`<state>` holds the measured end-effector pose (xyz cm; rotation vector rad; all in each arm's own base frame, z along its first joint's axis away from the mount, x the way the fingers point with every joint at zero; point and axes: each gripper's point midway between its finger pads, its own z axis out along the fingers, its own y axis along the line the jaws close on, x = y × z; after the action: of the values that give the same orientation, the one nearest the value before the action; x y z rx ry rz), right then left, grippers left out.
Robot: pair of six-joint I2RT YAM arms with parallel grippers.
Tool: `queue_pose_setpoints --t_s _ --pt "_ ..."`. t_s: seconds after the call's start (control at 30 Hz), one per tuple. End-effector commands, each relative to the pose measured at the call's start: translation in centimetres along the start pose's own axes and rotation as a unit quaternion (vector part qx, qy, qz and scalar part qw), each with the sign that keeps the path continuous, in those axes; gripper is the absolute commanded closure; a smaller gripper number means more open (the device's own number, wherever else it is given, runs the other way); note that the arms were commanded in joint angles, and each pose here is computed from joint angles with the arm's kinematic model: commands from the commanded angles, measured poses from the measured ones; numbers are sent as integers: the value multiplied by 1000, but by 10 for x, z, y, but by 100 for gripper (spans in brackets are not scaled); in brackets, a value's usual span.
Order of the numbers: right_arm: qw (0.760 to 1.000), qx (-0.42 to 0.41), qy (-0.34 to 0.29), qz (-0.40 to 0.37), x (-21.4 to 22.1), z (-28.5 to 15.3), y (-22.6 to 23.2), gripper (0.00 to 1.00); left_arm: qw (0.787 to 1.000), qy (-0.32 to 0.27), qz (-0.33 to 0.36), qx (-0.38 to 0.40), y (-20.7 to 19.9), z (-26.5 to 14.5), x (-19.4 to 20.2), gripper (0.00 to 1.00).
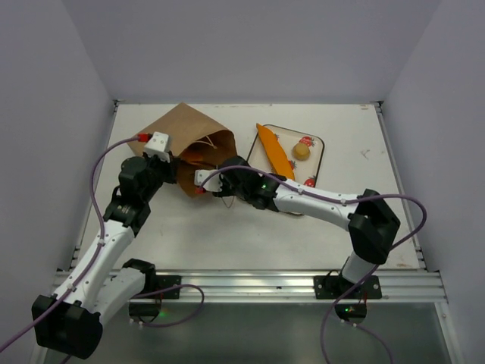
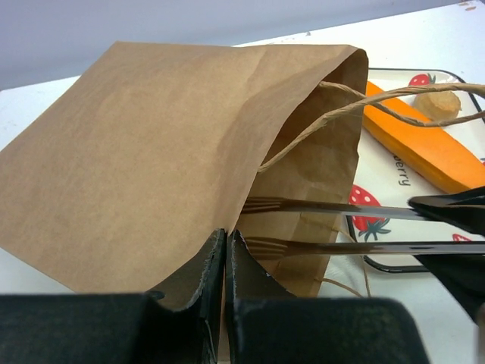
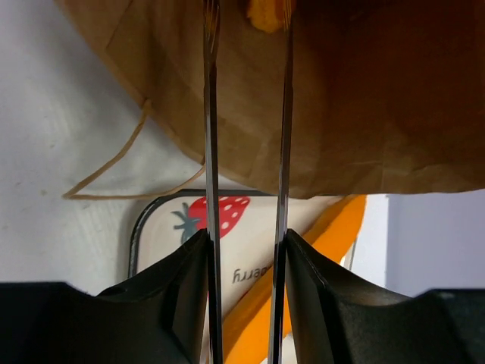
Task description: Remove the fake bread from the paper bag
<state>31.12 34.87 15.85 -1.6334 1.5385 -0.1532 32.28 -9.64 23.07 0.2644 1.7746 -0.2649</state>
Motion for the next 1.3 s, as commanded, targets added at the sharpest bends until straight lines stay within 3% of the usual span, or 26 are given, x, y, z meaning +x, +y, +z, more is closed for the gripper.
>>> queue_pose_setpoints --t_s 0.0,0.57,1.27 --pt "995 86 7 -45 -11 7 -26 55 999 -26 -29 17 -7 -3 -21 94" --pt "986 125 41 -102 -7 47 -15 55 997 -36 -55 33 -11 -5 -33 94" --pt "983 144 63 -101 -13 81 -17 57 997 -48 -52 39 -10 -8 -42 95"
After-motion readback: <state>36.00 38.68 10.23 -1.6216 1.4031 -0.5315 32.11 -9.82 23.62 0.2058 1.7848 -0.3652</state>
